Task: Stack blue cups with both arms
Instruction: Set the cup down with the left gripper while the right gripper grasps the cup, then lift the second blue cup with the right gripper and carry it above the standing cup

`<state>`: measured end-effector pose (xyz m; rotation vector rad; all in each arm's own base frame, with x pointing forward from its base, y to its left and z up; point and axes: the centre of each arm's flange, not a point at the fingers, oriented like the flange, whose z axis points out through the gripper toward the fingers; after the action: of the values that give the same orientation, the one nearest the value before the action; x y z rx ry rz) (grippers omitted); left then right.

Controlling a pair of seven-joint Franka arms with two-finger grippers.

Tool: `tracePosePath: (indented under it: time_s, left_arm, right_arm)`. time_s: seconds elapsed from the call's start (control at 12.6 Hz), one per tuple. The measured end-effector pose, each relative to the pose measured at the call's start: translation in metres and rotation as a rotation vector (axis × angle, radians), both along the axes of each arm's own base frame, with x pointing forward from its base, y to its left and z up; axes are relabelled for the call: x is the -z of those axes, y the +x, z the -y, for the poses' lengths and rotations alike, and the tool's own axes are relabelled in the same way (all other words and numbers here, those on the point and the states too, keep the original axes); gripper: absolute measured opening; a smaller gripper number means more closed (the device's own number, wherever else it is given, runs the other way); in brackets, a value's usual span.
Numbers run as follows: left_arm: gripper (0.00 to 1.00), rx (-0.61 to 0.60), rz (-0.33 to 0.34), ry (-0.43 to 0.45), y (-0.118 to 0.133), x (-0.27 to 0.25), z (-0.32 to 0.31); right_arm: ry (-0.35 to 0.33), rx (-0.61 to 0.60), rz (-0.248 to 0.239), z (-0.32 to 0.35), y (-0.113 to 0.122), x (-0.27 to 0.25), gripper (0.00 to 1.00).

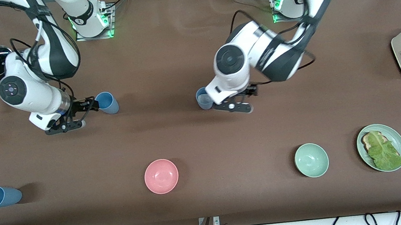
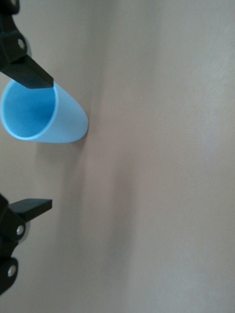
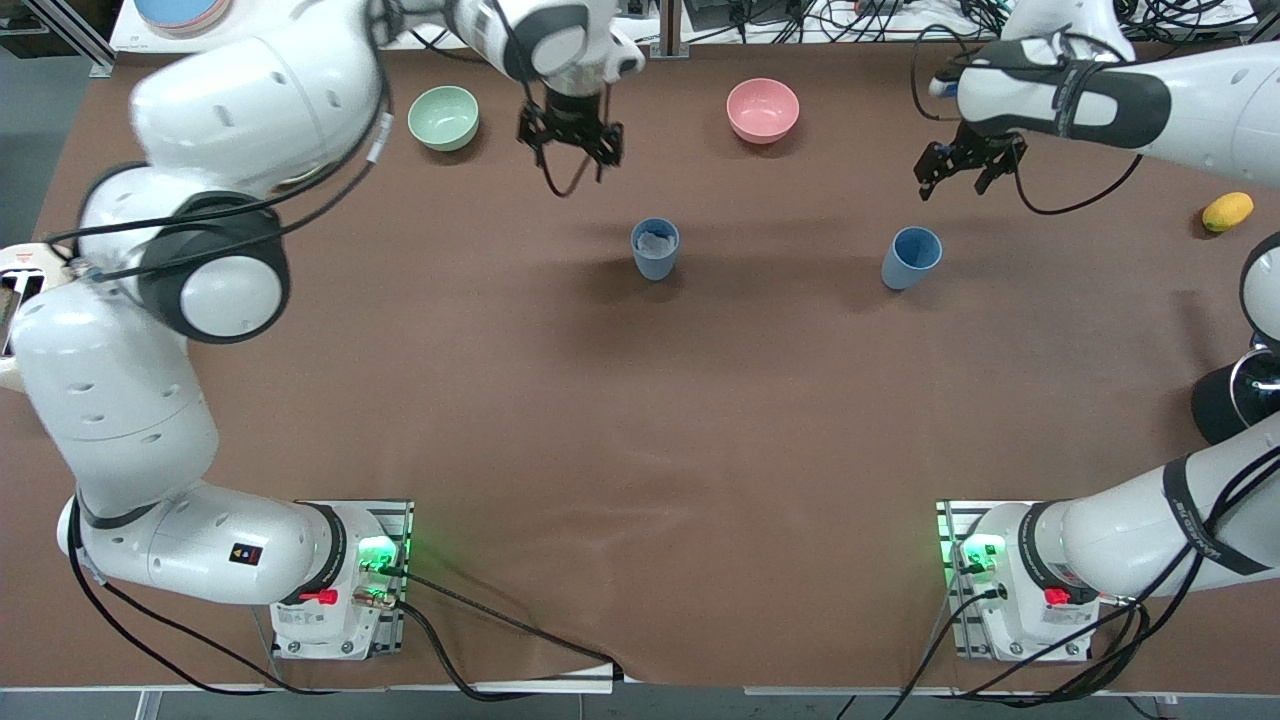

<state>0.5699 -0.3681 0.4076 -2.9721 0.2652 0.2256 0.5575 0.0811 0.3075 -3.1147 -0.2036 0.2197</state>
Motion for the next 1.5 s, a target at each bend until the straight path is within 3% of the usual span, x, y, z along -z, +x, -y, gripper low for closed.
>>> tracePosePath:
  time_s: [0.32, 0.55, 0.71, 0.95, 1.11, 1.19, 1.35, 1.5]
  left_arm:
    - [1.0, -0.087, 0.083, 0.009, 0.028, -0.075, -0.09]
    - [1.0, -0.155, 0.027, -0.118, 0.061, -0.092, -0.195]
    - [1.0, -0.176, 0.033, -0.142, 0.078, -0.096, -0.279]
    - [1.0, -0.114, 0.042, -0.158, 0.082, -0.104, -0.352]
    - [1.0, -0.103, 0.041, -0.161, 0.082, -0.104, -0.358]
    - [1.0, -0.098, 0.041, -0.162, 0.082, -0.104, -0.357]
    - [1.0, -0.092, 0.04, -0.163, 0.081, -0.104, -0.355]
    - [1.0, -0.086, 0.042, -0.158, 0.081, -0.106, -0.352]
  right_arm:
    - [-0.005, 0.002, -0.023, 0.004, -0.024, 0.038, 1.0]
    - [-0.006, 0.003, -0.03, 0.005, -0.028, 0.041, 0.99]
    - [-0.007, 0.003, -0.032, 0.006, -0.033, 0.047, 0.95]
    - [-0.008, 0.003, -0.036, 0.006, -0.036, 0.05, 0.54]
    - [-0.008, 0.003, -0.036, 0.006, -0.036, 0.05, 0.35]
    - [-0.008, 0.003, -0.036, 0.006, -0.036, 0.05, 0.32]
    - [-0.007, 0.002, -0.036, 0.005, -0.036, 0.05, 0.1]
    - [-0.001, 0.0, -0.031, -0.001, -0.036, 0.045, 0.06]
